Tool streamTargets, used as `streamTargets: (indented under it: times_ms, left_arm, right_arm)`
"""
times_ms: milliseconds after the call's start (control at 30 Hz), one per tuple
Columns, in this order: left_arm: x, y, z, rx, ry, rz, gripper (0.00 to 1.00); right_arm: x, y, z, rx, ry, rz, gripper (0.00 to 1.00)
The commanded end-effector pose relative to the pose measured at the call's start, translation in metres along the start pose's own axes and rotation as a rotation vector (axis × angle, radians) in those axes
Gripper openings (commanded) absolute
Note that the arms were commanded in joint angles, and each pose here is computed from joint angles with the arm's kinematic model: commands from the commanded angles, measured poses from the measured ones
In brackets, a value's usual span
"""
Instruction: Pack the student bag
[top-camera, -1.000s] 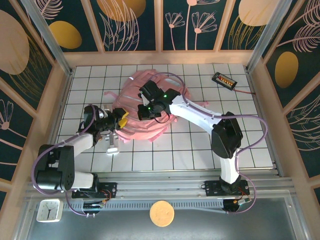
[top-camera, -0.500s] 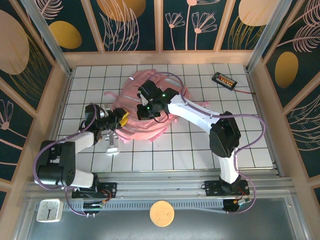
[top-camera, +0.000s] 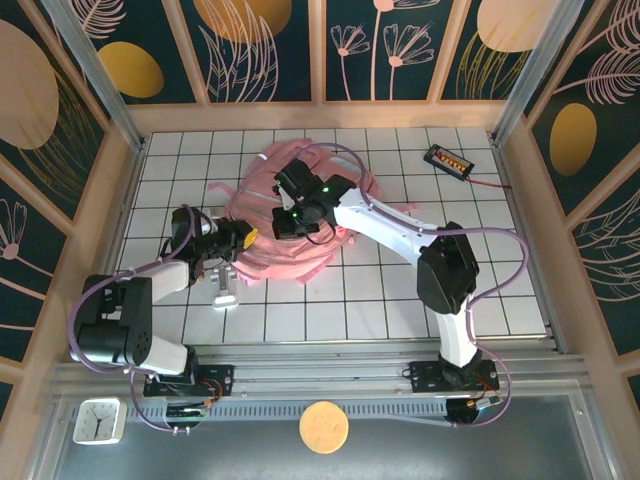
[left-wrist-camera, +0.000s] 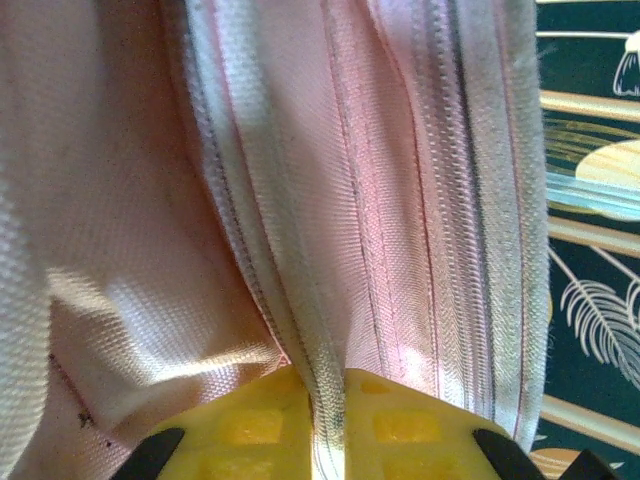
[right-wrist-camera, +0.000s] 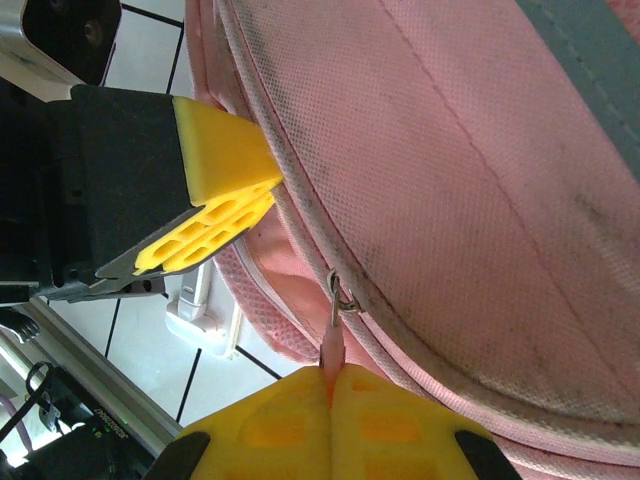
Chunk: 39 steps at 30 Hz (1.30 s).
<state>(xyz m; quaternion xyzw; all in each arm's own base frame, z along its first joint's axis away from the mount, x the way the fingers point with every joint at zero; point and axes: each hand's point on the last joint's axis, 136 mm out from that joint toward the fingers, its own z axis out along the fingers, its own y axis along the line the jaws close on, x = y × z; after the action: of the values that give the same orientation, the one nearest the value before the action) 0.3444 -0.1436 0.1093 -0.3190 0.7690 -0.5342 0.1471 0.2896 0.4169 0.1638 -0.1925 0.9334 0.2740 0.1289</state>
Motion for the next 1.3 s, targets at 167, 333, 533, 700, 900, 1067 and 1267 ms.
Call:
streamTargets:
  times_ms: [167,333,533,700,900,1067,1267]
  left_arm:
    - [-0.003,-0.021,0.002,0.055,-0.002,0.043,0.00]
    - [-0.004,-0.025,0.000,0.062,-0.009,0.051,0.00]
    - [-0.005,-0.027,-0.001,0.066,-0.020,0.056,0.00]
    - [-0.006,-0.030,-0.004,0.066,-0.040,0.058,0.00]
    - [-0.005,-0.030,-0.007,0.068,-0.050,0.061,0.00]
    - [-0.002,-0.026,-0.010,0.064,-0.055,0.058,0.00]
    - [0.001,-0.024,-0.013,0.062,-0.054,0.063,0.00]
  right_arm:
    - [-0.002,0.019,-0.004,-0.037,-0.010,-0.053,0.00]
    - [0.004,0.014,-0.006,-0.025,-0.001,-0.053,0.00]
    - [0.018,0.002,-0.013,0.010,0.012,-0.060,0.00]
    - [0.034,-0.011,-0.018,0.036,0.029,-0.059,0.00]
    - [0.044,-0.022,-0.023,0.052,0.034,-0.050,0.00]
    - [0.046,-0.027,-0.027,0.060,0.027,-0.047,0.00]
    - [0.048,-0.035,-0.031,0.071,0.023,-0.042,0.00]
